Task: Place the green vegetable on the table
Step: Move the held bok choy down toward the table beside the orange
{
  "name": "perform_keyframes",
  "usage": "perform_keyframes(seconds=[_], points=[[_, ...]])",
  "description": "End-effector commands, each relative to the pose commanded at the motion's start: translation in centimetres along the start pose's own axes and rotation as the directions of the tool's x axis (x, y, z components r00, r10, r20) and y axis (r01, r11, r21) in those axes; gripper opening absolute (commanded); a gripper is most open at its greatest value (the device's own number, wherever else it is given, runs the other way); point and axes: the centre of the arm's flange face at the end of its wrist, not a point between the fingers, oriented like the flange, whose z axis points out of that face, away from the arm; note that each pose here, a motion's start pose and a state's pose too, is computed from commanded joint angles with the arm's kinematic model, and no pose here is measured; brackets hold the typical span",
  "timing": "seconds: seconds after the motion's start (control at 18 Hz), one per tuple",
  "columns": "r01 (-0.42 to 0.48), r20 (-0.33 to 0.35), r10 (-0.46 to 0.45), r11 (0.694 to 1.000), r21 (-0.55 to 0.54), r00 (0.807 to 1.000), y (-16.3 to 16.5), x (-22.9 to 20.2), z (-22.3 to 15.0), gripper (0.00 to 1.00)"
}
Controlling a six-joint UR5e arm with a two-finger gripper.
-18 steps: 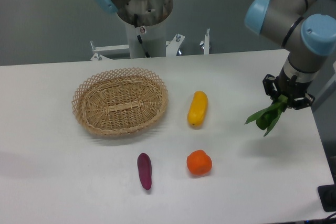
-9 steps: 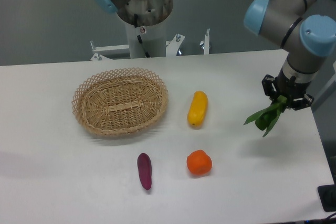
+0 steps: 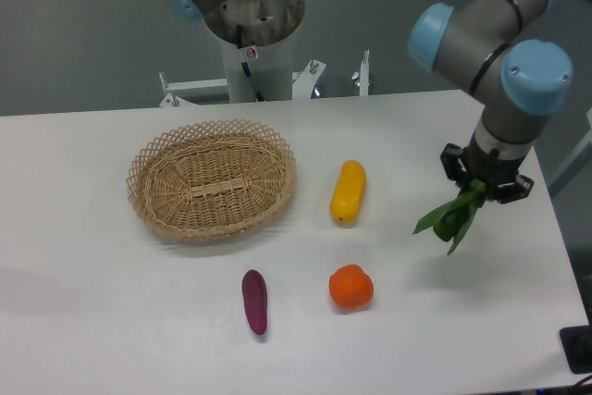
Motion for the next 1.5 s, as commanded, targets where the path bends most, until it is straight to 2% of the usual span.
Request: perform_keyframes(seconds=[0.22, 0.39, 0.5, 0.67, 0.72, 0.78, 0.94, 1.06, 1.17, 1.5], points=[[-0.029, 0.028, 0.029, 0.999, 0.015, 0.999, -1.2, 2.7, 2.9, 0.13], [-0.034, -0.006, 0.034, 0.999, 0.025, 0.999, -1.3, 3.8, 4.5, 0.13], [-0.024, -0.051, 0.029, 0.994, 0.103, 0.998, -1.5, 4.3, 5.2, 0.13], [-0.022, -0.075, 0.031, 0.992, 0.120, 0.997, -1.0, 4.7, 6.1, 0.18], [-0.024, -0.073, 0.033, 0.992, 0.121, 0.997, -1.0, 4.7, 6.1, 0.28], [-0.021, -0.074, 0.030, 0.992, 0.122, 0.997, -0.9, 4.6, 6.1, 0.33], [-0.023, -0.077, 0.033, 0.992, 0.121, 0.996, -0.4, 4.7, 6.3, 0.42], [-0.048, -0.075, 0.057, 0.992, 0.121, 0.996, -0.2, 4.8, 6.2, 0.64], [-0.045, -0.076, 0.054, 0.992, 0.120, 0.996, 0.0, 4.8, 6.3, 1.00], [-0.044, -0.054, 0.051, 0.992, 0.120, 0.997, -0.1, 4.6, 5.2, 1.00]])
